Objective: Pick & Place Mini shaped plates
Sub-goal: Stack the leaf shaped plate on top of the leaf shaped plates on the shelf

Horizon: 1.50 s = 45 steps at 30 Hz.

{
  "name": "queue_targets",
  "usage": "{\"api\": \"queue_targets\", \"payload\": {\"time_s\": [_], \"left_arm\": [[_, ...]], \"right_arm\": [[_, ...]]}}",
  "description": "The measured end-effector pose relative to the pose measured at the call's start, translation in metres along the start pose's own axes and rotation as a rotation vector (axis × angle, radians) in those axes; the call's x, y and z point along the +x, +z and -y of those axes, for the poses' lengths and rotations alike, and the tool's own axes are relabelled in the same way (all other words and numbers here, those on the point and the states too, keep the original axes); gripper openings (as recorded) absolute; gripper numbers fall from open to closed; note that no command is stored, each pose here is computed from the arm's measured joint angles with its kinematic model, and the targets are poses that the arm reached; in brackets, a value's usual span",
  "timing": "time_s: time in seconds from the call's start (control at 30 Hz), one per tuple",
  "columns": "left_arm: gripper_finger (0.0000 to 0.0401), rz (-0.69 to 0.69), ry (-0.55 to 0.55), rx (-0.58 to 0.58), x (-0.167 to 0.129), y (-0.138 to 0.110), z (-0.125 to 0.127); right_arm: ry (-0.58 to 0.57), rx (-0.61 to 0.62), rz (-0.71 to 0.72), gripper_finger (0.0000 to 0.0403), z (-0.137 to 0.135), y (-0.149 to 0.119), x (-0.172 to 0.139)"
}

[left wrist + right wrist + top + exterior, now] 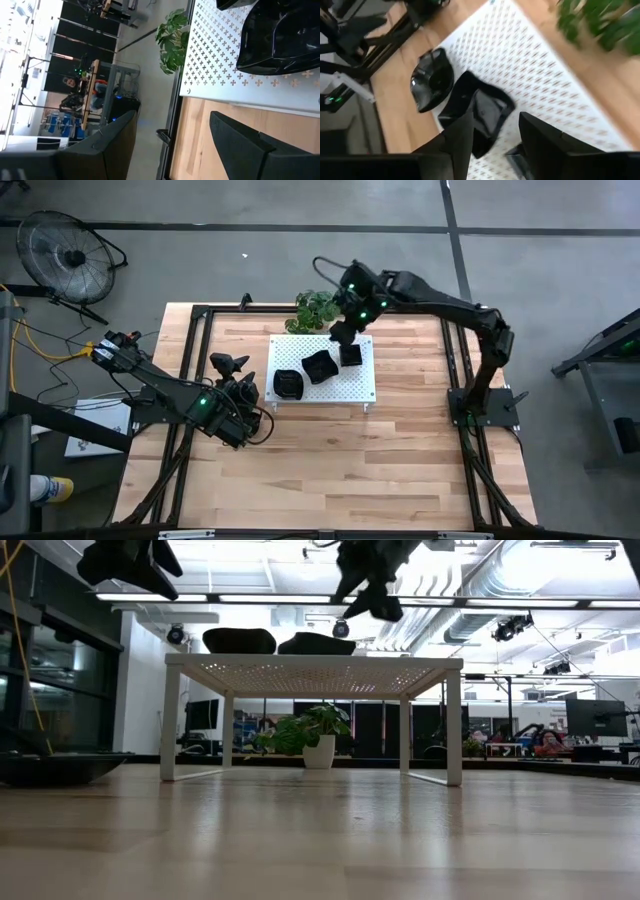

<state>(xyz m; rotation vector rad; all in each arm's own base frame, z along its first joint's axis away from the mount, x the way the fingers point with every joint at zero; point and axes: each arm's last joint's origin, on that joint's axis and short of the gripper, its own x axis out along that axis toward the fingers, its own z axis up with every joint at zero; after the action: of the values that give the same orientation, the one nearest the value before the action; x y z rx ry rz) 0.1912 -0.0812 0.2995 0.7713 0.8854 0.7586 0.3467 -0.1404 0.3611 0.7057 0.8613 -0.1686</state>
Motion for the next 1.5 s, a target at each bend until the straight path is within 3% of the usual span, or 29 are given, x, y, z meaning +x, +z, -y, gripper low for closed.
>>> {"api": "queue_targets", "payload": {"time_s": [0.3,0.47,0.67,0.83,0.97,1.2,1.5], "left_arm": [[0.0246,-0.015,-0.022,-0.032,0.000,0.000,0.001],[0.0246,-0.030,-0.041,-0.065,0.000,-0.001,0.001],[0.0246,-0.045,-0.058,-0.111,0.000,-0.001,0.002],[0.0246,-0.047,-0.057,-0.135,0.000,-0.001,0.002],[0.0246,-0.048,-0.056,-0.144,0.000,-0.001,0.002],[0.0246,-0.088,-0.077,-0.103,0.000,-0.005,0.001],[0.0246,-0.285,-0.361,0.012,-0.003,-0.011,0.007]], "right_arm": [[-0.041,-0.155,0.140,0.0157,-0.013,-0.007,-0.050],[-0.140,-0.242,0.249,0.0157,-0.022,-0.018,-0.086],[-0.246,-0.368,0.366,0.0154,-0.034,-0.043,-0.139],[-0.269,-0.452,0.466,0.0150,-0.037,-0.076,-0.174],[-0.257,-0.493,0.563,0.0149,-0.026,-0.111,-0.178],[-0.172,-0.460,0.720,0.0149,0.003,-0.179,-0.166],[-0.103,-0.460,0.746,0.0149,0.035,-0.241,-0.142]]}}
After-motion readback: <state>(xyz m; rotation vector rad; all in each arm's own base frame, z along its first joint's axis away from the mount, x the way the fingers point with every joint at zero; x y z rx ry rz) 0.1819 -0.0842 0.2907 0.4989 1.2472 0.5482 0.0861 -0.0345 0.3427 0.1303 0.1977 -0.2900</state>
